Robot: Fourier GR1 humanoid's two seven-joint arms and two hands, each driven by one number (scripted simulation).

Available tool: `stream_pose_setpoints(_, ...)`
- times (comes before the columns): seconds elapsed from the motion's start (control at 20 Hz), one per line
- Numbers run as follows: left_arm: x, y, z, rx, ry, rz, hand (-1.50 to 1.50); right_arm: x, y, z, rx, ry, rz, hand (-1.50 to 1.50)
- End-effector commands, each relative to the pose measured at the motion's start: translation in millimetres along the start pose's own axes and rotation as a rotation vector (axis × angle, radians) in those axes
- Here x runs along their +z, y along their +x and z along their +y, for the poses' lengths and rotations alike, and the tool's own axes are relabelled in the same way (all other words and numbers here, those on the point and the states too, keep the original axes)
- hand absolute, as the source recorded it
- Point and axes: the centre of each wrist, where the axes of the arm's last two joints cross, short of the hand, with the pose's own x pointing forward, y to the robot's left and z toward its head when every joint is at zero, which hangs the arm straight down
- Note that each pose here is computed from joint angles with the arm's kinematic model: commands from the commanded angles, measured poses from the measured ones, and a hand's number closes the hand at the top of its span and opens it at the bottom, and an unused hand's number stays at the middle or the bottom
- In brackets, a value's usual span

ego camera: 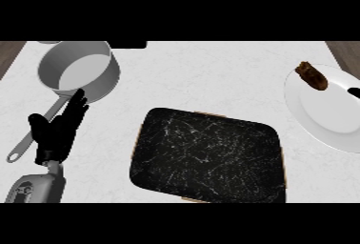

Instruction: Pick the sweet potato from the tray and place it in the plate

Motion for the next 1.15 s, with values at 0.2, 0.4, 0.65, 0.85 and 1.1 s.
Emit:
stream_pose_setpoints(0.2,-11.6,12.6,-3.2,-0.004,0.012,0.003,0.0,19.2,-34.7,-50.2,0.01,-0.027,-0.026,-1.5)
stream_pose_setpoints(0.4,-20.1,3.5,-12.5,-0.002,-0.004,0.014,0.0,24.4,-18.2,-69.8,0.01,-0.023,-0.046,-1.5)
stream_pose_setpoints(0.65,-3.7,3.9,1.9,-0.004,-0.015,0.009,0.0,33.4,-27.0,-78.4,0.022,-0.054,-0.042,-1.5)
stream_pose_setpoints(0.85,-11.4,16.5,5.6,-0.004,-0.001,0.001,0.0,38.4,-43.5,-84.5,0.089,-0.06,0.011,-1.5)
stream_pose_setpoints(1.1,-1.7,8.7,18.4,-0.003,0.003,-0.008,0.0,35.0,-55.2,-110.7,0.102,-0.039,0.052,-1.5)
